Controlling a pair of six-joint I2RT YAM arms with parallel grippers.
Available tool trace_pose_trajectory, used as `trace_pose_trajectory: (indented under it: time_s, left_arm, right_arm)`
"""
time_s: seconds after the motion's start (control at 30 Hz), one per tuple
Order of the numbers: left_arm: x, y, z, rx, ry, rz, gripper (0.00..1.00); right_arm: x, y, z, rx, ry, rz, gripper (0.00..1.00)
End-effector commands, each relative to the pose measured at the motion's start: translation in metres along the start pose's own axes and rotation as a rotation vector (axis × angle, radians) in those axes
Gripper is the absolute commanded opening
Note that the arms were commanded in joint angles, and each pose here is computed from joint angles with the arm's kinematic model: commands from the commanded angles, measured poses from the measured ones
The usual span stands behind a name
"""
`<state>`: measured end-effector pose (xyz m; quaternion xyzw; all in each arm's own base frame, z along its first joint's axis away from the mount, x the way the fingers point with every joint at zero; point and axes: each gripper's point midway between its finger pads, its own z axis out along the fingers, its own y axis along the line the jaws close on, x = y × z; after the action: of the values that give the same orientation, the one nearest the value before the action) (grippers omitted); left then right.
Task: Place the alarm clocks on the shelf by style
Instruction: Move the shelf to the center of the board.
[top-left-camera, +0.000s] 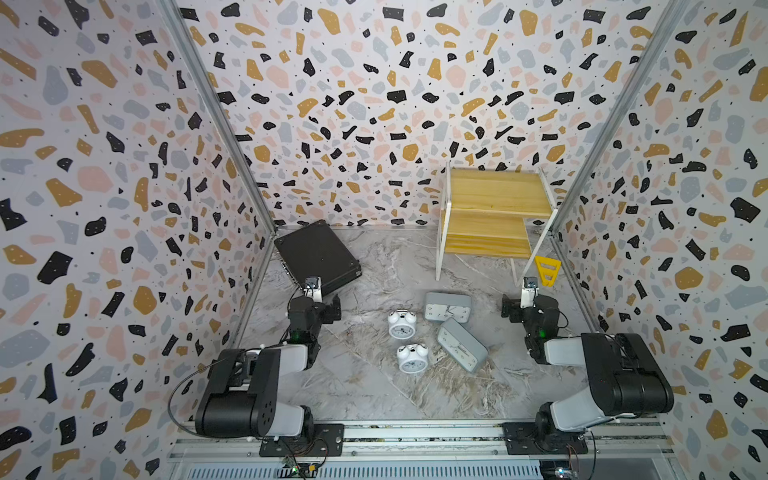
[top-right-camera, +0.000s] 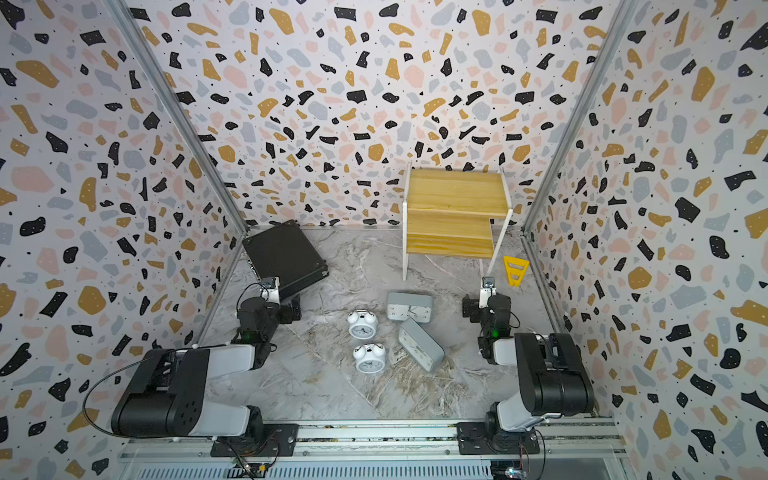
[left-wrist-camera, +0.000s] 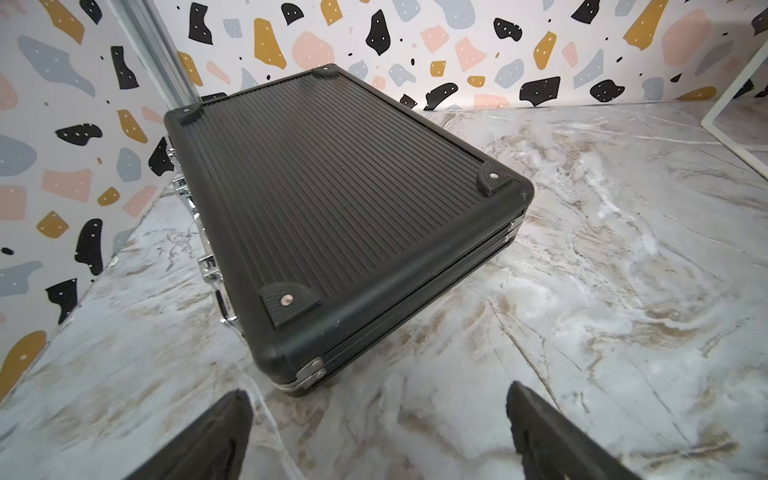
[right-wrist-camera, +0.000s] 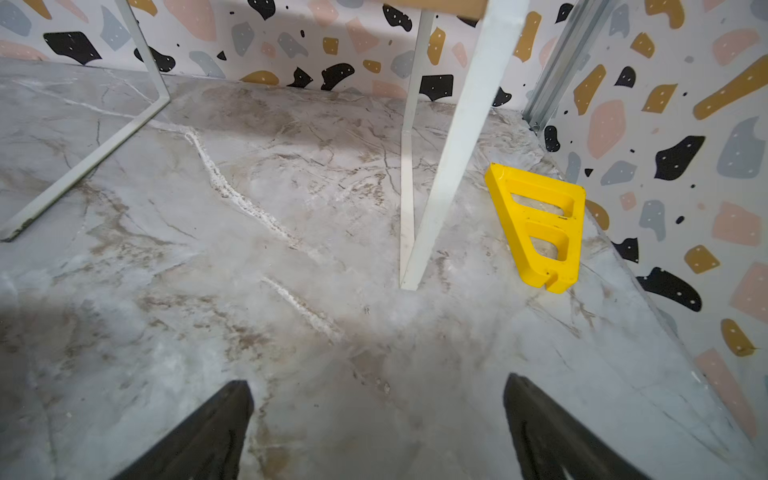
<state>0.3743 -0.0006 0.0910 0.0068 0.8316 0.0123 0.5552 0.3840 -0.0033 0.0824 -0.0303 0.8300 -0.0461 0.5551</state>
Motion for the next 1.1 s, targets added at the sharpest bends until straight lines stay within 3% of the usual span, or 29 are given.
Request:
trace_pose_trajectory:
  time_s: [0.0, 0.7, 0.87, 1.07]
  left_arm:
    - [-0.009, 0.001, 0.0, 0.0, -0.037, -0.008, 0.99]
    - [-0.01, 0.0, 0.0, 0.004, -0.042, -0.004, 0.99]
    - [-0.022, 0.013, -0.019, -0.063, -0.105, -0.036, 0.99]
    - [-0.039, 0.019, -0.035, -0.097, -0.139, -0.054, 0.99]
  right_arm:
    - [0.0, 0.001, 0.0, -0.003, -0.001, 0.006, 0.99]
    - [-0.001, 0.001, -0.001, -0.003, -0.004, 0.007, 1.0]
    - [-0.008, -0.012, -0.013, 0.07, -0.047, 0.038, 0.99]
    - [-0.018, -0.029, -0.023, 0.152, -0.01, 0.072, 0.99]
